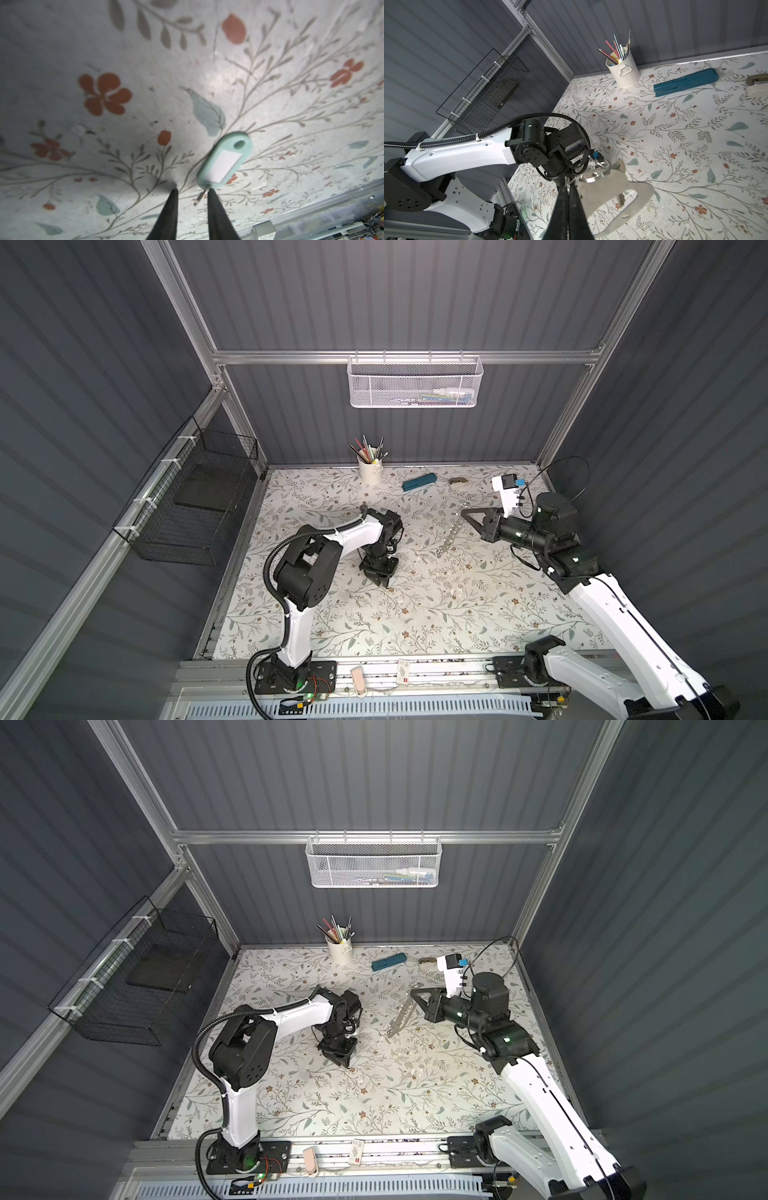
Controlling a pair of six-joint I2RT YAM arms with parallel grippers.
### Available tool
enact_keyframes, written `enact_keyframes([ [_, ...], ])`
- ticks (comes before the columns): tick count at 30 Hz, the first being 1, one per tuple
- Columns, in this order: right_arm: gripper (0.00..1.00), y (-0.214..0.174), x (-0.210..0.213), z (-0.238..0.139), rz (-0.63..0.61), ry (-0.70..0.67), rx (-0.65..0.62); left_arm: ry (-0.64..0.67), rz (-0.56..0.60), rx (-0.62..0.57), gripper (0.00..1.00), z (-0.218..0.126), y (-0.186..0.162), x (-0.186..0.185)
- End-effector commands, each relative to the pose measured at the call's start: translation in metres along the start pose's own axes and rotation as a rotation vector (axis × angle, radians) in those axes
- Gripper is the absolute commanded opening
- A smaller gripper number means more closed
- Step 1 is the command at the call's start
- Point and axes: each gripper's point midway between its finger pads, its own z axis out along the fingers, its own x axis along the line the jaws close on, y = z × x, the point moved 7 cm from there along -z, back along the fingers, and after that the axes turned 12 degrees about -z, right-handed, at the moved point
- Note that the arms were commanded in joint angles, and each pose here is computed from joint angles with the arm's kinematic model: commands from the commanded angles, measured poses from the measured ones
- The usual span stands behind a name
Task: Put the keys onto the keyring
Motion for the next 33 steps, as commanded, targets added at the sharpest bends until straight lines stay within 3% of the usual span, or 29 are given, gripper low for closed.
enact_keyframes([
  [1,0.04,0.004,0.004,-0.001,-0.025,0.016,-0.017,-0.087,-0.066,-0.094,0.32,-0.028,0.0,0.002],
  [11,0.04,0.007,0.006,-0.001,-0.021,0.027,-0.015,-0.321,-0.238,-0.335,0.32,-0.04,-0.016,0.002],
  [17,0.04,0.009,0.008,-0.002,-0.02,0.034,-0.011,-0.465,-0.337,-0.488,0.33,-0.03,-0.031,0.01],
  [20,0.04,0.01,0.009,-0.002,-0.018,0.037,-0.008,-0.524,-0.343,-0.509,0.34,-0.02,-0.038,0.009],
  [33,0.04,0.017,0.013,-0.004,-0.024,0.04,-0.008,-0.422,-0.331,-0.477,0.34,0.012,-0.041,0.018],
])
